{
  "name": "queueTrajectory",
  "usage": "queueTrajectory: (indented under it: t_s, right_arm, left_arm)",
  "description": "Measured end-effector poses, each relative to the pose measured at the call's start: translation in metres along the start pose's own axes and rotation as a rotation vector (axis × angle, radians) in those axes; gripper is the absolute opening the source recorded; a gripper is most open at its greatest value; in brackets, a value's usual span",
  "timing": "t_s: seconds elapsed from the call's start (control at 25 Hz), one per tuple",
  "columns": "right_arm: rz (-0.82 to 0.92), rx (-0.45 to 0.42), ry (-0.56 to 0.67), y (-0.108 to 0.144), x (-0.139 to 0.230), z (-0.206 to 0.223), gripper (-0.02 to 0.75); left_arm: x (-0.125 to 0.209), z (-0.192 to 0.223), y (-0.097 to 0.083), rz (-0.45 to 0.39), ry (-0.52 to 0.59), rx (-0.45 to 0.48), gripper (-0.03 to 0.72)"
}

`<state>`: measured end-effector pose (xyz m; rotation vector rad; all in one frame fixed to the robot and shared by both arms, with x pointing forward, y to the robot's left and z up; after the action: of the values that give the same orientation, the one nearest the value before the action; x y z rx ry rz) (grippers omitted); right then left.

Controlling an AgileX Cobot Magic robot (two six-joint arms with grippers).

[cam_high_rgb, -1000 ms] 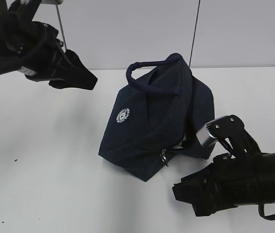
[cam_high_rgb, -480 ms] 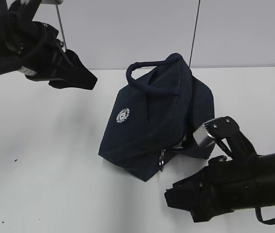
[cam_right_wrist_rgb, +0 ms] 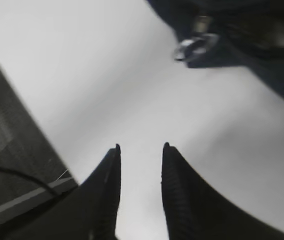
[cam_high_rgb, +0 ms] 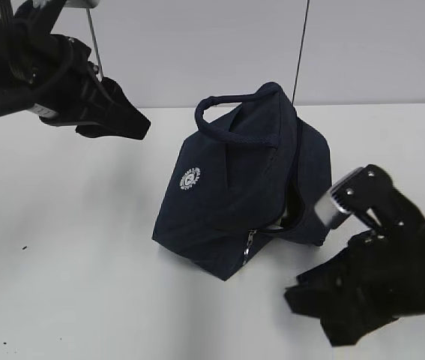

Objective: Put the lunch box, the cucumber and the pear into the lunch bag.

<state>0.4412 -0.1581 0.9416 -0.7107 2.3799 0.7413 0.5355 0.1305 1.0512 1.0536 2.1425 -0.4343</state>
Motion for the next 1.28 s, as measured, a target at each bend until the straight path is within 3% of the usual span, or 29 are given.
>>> queueTrajectory:
  t_s: [0.16, 0.44, 0.52, 0.68, 1.0, 1.28]
  right_arm:
    - [0.139, 0.244, -0.08, -0.018, -0.007, -0.022, 0.229]
    - [0.169, 0.362, -0.237, -0.01, 0.021, -0.015, 0.229]
    - [0.118, 0.35, -0.318, -0.008, 0.032, -0.014, 0.229]
    - [0.016, 0.232, -0.399, 0.004, 0.04, -0.01, 0.229]
    - [0.02, 0.22, -0.346, -0.006, 0.045, 0.026, 0.269]
    - [0.032, 0.204, -0.375, -0.013, 0.036, 0.056, 0.283]
  left_arm:
    - [0.0, 0.0, 0.0, 0.0, 0.0, 0.0, 0.242]
    - [0.0, 0.0, 0.0, 0.0, 0.0, 0.0, 0.239]
    - [0.0, 0.0, 0.0, 0.0, 0.0, 0.0, 0.239]
    - [0.0, 0.0, 0.0, 0.0, 0.0, 0.0, 0.239]
    - [0.0, 0.0, 0.0, 0.0, 0.0, 0.0, 0.238]
    - [0.0, 0.0, 0.0, 0.0, 0.0, 0.0, 0.238]
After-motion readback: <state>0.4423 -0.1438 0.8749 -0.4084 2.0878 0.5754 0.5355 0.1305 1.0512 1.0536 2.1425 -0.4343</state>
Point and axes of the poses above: a point on each arm's last joint axis where the gripper is mounted, z pointing out along that axis toward the gripper, y along the wrist's bending axis when the last joint is at zero, x = y × z, the point moved 3 cm from there along z, pointing out along that axis toward the gripper, and after that the axes turned 9 degrees about z, right-handed, at the moved point
